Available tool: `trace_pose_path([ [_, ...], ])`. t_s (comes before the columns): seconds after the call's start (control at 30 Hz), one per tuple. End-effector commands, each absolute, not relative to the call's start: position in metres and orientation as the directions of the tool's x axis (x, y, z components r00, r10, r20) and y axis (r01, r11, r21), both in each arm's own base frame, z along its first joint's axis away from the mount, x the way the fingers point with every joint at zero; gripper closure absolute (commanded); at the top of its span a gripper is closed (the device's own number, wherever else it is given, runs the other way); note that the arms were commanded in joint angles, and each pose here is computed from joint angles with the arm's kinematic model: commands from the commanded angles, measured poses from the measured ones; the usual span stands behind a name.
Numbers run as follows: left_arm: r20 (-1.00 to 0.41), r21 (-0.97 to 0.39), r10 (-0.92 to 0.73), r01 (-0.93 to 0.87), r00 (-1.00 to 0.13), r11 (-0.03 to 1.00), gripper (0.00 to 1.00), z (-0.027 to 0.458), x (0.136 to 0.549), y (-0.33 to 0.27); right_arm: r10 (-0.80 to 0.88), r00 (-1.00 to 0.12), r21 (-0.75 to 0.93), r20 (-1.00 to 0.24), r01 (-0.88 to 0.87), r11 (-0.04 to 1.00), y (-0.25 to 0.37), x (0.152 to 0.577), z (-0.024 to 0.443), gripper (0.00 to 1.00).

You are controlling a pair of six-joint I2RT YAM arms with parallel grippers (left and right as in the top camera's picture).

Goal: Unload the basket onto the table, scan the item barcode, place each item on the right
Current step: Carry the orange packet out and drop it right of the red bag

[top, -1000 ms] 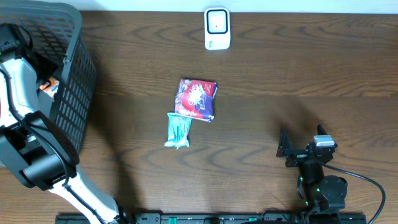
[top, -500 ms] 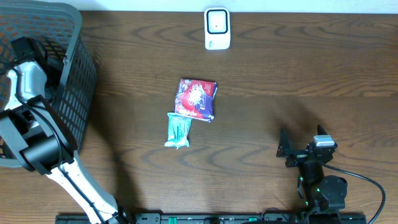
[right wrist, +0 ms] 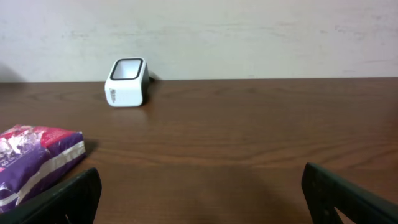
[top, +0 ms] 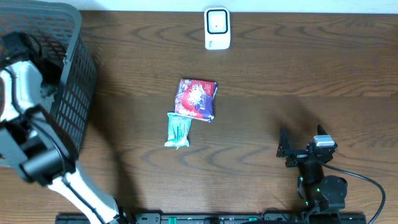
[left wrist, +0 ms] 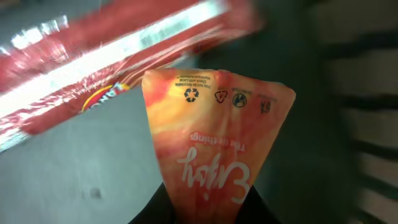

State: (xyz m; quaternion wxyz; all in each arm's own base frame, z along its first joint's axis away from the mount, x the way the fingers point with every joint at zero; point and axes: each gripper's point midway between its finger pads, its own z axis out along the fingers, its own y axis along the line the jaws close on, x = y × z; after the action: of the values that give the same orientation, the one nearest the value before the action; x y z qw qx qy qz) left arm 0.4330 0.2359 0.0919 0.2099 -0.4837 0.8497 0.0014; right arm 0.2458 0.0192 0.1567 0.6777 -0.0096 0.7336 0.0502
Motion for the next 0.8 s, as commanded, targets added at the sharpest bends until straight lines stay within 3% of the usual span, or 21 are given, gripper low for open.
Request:
trace_pose_path([
  [0.0,-0.448,-0.407,-0.794,-0.697,-0.411,0.590,0.93,0.191,0.444,0.210,0.042,-0.083,0.049,-0.996,-0.088,0.995,0.020,0.246,0.156,0.01],
  [0.27,-0.601,-0.571,-0.745,-0.497,-0.290,0.653,0.93,0.336,0.409,0.167,0.042,-0.083,0.049,-0.996,-0.088,0.995,0.020,0.246,0.156,0.01],
  [0.43,-0.639,-0.666,-0.676,-0.177,-0.367,0.725,0.93,0.406,0.384,0.087,0.042,-0.083,0.049,-0.996,-0.088,0.995,0.020,0.246,0.156,0.01],
  [0.6,-0.699,-0.626,-0.531,0.050,-0.480,0.778,0.93,0.423,0.378,-0.002,0.042,-0.083,0.049,-0.996,-0.088,0.995,0.020,0.246,0.156,0.01],
  [0.77,-0.699,-0.590,-0.330,0.250,-0.634,0.768,0.93,0.401,0.376,-0.100,0.042,-0.083,0.049,-0.996,-0.088,0.995,0.020,0.246,0.156,0.01],
])
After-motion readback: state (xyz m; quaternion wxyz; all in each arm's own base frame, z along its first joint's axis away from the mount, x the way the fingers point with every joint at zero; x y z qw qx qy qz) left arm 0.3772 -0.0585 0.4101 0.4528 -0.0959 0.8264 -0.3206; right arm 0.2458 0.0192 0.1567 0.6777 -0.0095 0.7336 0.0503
